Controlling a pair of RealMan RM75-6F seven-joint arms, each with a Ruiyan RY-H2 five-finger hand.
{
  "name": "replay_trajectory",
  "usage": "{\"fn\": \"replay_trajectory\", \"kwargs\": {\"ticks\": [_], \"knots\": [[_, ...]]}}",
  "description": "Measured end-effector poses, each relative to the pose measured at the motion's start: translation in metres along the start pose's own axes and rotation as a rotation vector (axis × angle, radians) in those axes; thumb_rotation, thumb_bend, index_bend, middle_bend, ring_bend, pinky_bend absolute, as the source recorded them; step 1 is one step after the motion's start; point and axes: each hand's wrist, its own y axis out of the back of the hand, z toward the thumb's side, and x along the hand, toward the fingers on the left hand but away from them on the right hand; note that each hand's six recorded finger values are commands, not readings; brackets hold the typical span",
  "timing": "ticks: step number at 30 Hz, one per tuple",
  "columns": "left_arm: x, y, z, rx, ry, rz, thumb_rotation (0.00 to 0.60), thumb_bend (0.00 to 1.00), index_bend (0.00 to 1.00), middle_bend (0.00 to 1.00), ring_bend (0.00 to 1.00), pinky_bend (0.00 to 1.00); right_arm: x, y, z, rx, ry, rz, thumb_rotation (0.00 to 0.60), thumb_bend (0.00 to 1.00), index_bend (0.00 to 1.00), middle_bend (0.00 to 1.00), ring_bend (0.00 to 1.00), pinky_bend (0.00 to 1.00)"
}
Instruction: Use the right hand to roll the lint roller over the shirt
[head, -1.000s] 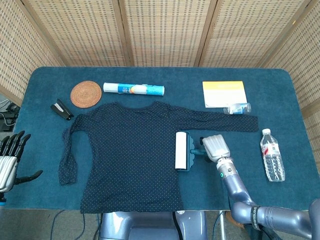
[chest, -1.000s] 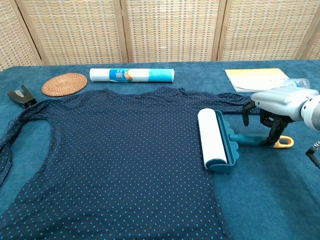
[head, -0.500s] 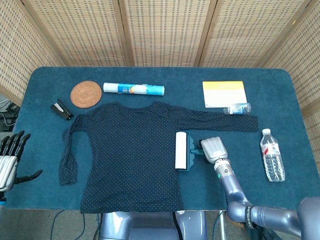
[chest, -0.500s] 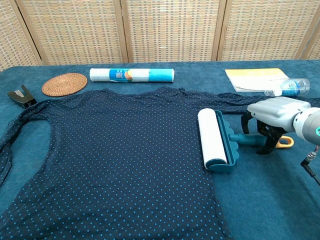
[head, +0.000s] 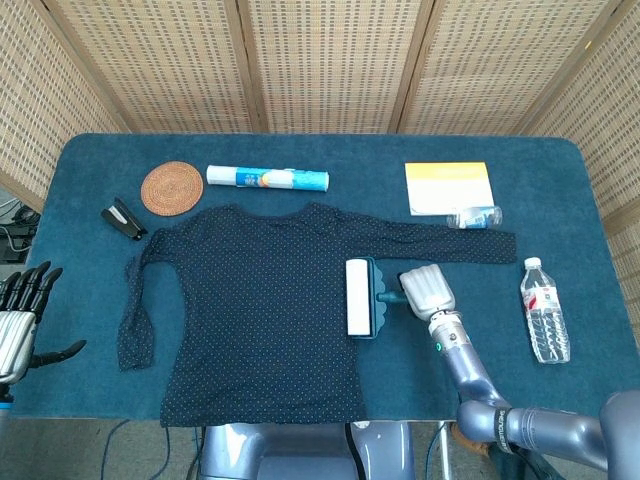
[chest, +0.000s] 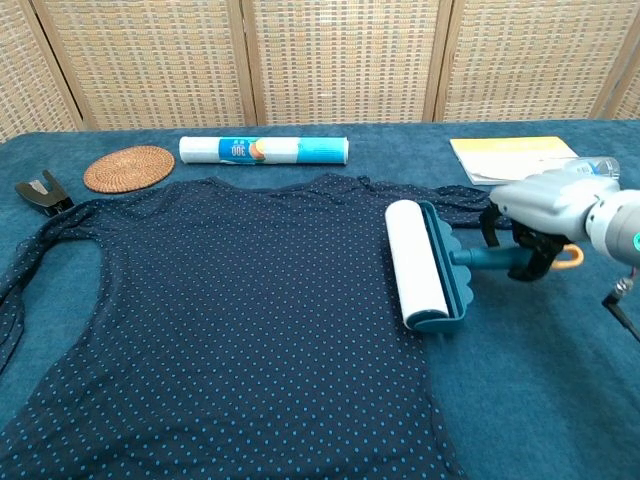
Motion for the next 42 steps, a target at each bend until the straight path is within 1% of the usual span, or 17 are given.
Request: {"fn": "replay_trajectory", "kwargs": {"ticks": [4, 7, 10, 14, 17, 21, 25, 26, 29, 36, 42], "knots": [[0.001, -0.001, -0.001, -0.002, 0.001, -0.004, 0.600, 0.00, 0.00, 0.00, 0.00, 0.00, -0.007, 0.026, 0.005, 0.061, 0.026, -0.045, 0.600, 0.79, 0.70, 1.00, 1.00, 1.00], [0.003, -0.003, -0.001, -0.003, 0.001, -0.013, 0.600, 0.00, 0.00, 0.00, 0.00, 0.00, -0.017, 0.051, 0.012, 0.128, 0.053, -0.075, 0.600, 0.79, 0.71, 1.00, 1.00, 1.00], [0.004, -0.005, 0.000, -0.003, -0.002, -0.023, 0.600, 0.00, 0.00, 0.00, 0.00, 0.00, -0.027, 0.075, 0.022, 0.214, 0.083, -0.091, 0.600, 0.78, 0.72, 1.00, 1.00, 1.00], [0.006, -0.007, 0.000, -0.006, -0.002, -0.031, 0.600, 0.00, 0.00, 0.00, 0.00, 0.00, -0.041, 0.108, 0.046, 0.367, 0.152, -0.123, 0.600, 0.77, 0.72, 1.00, 1.00, 1.00], [0.007, -0.008, -0.002, -0.008, 0.005, -0.034, 0.600, 0.00, 0.00, 0.00, 0.00, 0.00, -0.050, 0.123, 0.061, 0.476, 0.182, -0.141, 0.600, 0.76, 0.72, 1.00, 1.00, 1.00], [0.008, -0.008, -0.004, -0.010, 0.011, -0.034, 0.600, 0.00, 0.00, 0.00, 0.00, 0.00, -0.061, 0.126, 0.069, 0.585, 0.180, -0.116, 0.600, 0.76, 0.73, 1.00, 1.00, 1.00], [0.008, -0.009, -0.007, -0.009, 0.021, -0.039, 0.600, 0.00, 0.00, 0.00, 0.00, 0.00, -0.074, 0.131, 0.083, 0.725, 0.179, -0.101, 0.600, 0.75, 0.73, 1.00, 1.00, 1.00], [0.008, -0.010, -0.008, -0.009, 0.025, -0.042, 0.600, 0.00, 0.00, 0.00, 0.00, 0.00, -0.077, 0.130, 0.086, 0.763, 0.179, -0.095, 0.600, 0.75, 0.73, 1.00, 1.00, 1.00], [0.009, -0.011, -0.010, -0.009, 0.031, -0.045, 0.600, 0.00, 0.00, 0.00, 0.00, 0.00, -0.082, 0.122, 0.094, 0.830, 0.185, -0.078, 0.600, 0.75, 0.73, 1.00, 1.00, 1.00], [0.010, -0.013, -0.009, -0.007, 0.027, -0.048, 0.600, 0.00, 0.00, 0.00, 0.00, 0.00, -0.080, 0.110, 0.109, 0.886, 0.215, -0.073, 0.600, 0.75, 0.73, 1.00, 1.00, 1.00], [0.009, -0.013, -0.008, -0.005, 0.024, -0.047, 0.600, 0.00, 0.00, 0.00, 0.00, 0.00, -0.067, 0.103, 0.137, 0.907, 0.265, -0.093, 0.600, 0.75, 0.73, 1.00, 1.00, 1.00]]}}
